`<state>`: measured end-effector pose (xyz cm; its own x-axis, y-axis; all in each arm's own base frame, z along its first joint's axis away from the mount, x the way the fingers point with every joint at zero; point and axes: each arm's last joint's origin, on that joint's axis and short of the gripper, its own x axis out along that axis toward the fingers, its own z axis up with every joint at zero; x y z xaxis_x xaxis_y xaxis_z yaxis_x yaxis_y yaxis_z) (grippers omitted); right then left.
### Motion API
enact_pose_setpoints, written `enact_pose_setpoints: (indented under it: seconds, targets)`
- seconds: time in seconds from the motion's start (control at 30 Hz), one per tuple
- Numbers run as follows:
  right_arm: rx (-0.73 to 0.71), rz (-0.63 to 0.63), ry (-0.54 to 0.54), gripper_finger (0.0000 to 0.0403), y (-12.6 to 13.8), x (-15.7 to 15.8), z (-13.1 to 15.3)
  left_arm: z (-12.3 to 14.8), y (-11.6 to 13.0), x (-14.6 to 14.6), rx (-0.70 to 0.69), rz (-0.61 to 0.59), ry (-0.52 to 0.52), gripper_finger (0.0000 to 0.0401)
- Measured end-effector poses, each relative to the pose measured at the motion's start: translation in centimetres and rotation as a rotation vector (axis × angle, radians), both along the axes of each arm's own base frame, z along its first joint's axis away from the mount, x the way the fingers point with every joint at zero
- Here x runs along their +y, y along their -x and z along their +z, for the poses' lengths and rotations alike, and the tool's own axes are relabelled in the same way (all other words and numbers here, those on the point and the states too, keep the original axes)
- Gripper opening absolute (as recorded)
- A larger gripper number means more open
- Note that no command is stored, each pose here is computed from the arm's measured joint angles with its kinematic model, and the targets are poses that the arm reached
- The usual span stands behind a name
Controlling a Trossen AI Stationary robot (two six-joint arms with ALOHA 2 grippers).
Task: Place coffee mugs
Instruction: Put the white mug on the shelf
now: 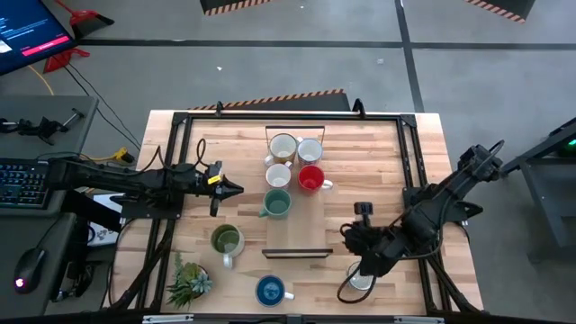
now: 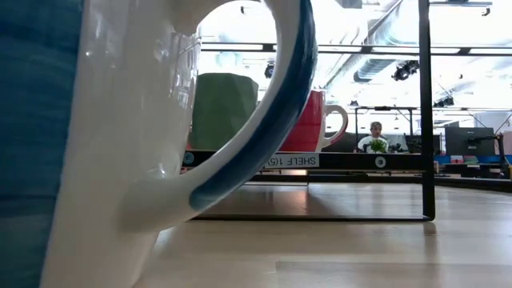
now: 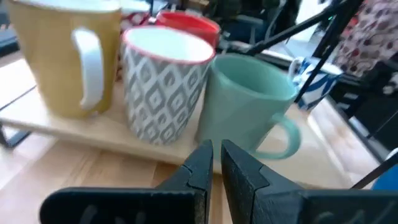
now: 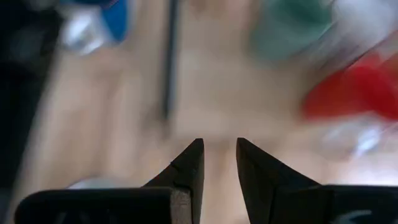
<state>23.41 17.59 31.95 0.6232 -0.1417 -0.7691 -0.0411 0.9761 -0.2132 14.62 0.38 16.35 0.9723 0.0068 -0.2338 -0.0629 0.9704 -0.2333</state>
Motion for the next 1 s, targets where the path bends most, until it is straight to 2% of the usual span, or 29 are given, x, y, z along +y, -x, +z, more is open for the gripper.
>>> enact_pose_setpoints:
  seconds: [0.07, 0.13, 0.2, 0.3, 0.47, 0.57, 0.7, 0.77, 0.9, 1.0]
  targets:
    - [-0.059, 0.003, 0.140, 0.0073, -0.5, -0.4, -1.4, 0.4, -0.1, -0.2, -0.037, -0.025, -0.022, 0.0023]
    - [-0.076, -0.025, 0.230, 0.0073, -1.0, -1.4, -3.6, 0.7, -0.1, -0.4, -0.068, -0.050, -0.053, 0.0023]
    - [-0.071, -0.075, 0.252, 0.0073, -1.1, -3.0, -5.7, 0.9, -0.2, -0.5, -0.091, -0.060, -0.070, 0.0023]
    - [-0.101, -0.160, 0.229, 0.0073, -0.5, -5.6, -7.9, 1.0, -0.2, -0.6, -0.103, -0.073, -0.089, 0.0023]
    - [-0.225, -0.249, 0.121, 0.0073, 1.9, -9.8, -9.6, 1.0, -0.2, -0.7, -0.108, -0.076, -0.089, 0.0023]
    - [-0.295, -0.228, 0.008, 0.0073, 3.9, -11.9, -10.4, 1.0, -0.2, -0.7, -0.109, -0.078, -0.104, 0.0023]
    - [-0.453, -0.005, -0.238, 0.0073, 5.9, -13.3, -11.3, 1.1, -0.2, -0.7, -0.113, -0.084, -0.135, 0.0023]
    - [-0.561, 0.071, -0.314, 0.0073, 6.7, -14.0, -11.6, 1.1, -0.2, -0.7, -0.119, -0.084, -0.139, 0.0023]
    - [-0.651, 0.130, -0.374, 0.0073, 7.9, -15.1, -12.8, 1.3, -0.2, -0.6, -0.139, -0.083, -0.141, 0.0023]
    - [-0.698, 0.239, -0.397, 0.0073, 8.1, -15.7, -13.0, 1.4, -0.2, -0.6, -0.144, -0.079, -0.142, 0.0023]
